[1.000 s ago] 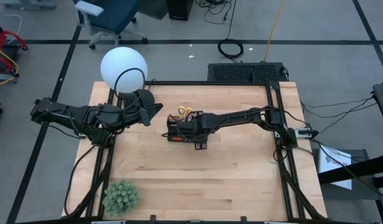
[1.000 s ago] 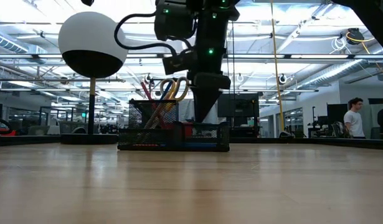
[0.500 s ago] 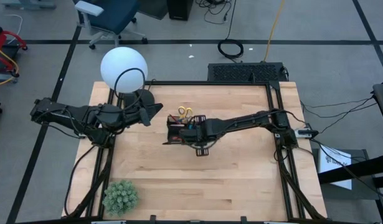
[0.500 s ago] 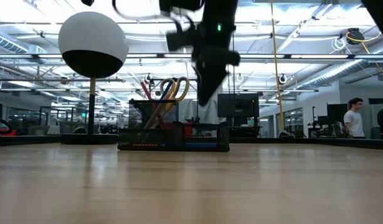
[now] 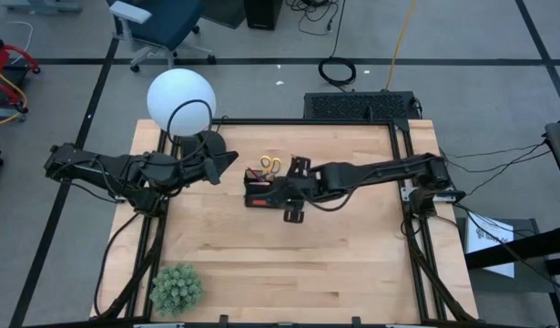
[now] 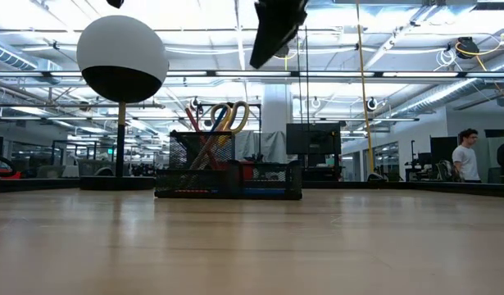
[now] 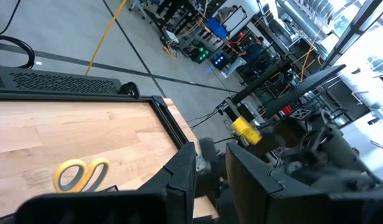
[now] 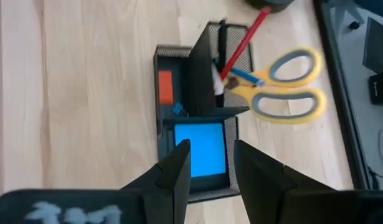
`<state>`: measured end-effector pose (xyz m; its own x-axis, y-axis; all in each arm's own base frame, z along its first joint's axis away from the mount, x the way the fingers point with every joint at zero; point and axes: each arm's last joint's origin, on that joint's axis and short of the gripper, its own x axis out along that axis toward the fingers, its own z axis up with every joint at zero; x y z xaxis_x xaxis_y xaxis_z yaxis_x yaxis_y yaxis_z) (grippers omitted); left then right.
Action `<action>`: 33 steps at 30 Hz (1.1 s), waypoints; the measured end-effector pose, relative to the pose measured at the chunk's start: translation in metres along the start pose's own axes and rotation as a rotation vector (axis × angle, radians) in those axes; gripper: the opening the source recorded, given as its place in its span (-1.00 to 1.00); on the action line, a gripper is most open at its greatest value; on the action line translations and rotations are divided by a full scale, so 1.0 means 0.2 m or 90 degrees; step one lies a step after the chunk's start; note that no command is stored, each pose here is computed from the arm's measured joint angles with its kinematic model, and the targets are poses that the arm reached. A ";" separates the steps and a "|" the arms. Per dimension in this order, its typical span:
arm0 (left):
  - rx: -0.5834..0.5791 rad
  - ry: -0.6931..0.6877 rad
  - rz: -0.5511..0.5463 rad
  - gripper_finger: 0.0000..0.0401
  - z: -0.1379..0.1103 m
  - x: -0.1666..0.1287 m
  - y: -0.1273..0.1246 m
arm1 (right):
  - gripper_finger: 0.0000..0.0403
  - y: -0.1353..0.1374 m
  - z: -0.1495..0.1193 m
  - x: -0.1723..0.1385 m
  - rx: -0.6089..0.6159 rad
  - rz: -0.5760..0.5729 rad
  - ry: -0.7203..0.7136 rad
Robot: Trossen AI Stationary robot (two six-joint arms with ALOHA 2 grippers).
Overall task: Pick and place office supplies into organizer
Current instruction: Return to Home Position
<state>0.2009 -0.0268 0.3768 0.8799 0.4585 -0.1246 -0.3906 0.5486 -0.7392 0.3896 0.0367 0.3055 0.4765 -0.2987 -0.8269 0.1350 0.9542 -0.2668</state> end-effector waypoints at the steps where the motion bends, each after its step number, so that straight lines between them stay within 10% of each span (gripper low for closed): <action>1: 0.000 0.000 0.000 -0.60 0.00 0.00 0.00 | -0.45 -0.01 0.00 -0.02 0.011 0.001 -0.008; 11: 0.000 0.000 0.000 -0.60 0.00 0.00 0.00 | -0.45 -0.03 0.01 -0.09 0.123 0.014 -0.043; 21: -0.071 -0.019 0.012 -0.60 0.00 0.00 0.00 | -0.44 0.04 0.09 -0.12 0.233 0.291 -0.081; 33: -0.074 0.039 -0.036 -0.60 -0.01 0.01 -0.02 | -0.45 0.03 0.14 -0.25 0.300 0.344 -0.168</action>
<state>0.2047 -0.0300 0.3774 0.9157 0.3840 -0.1187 -0.3098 0.4860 -0.8172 0.3904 0.0577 0.3583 0.7649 0.1685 -0.6217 0.1524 0.8904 0.4289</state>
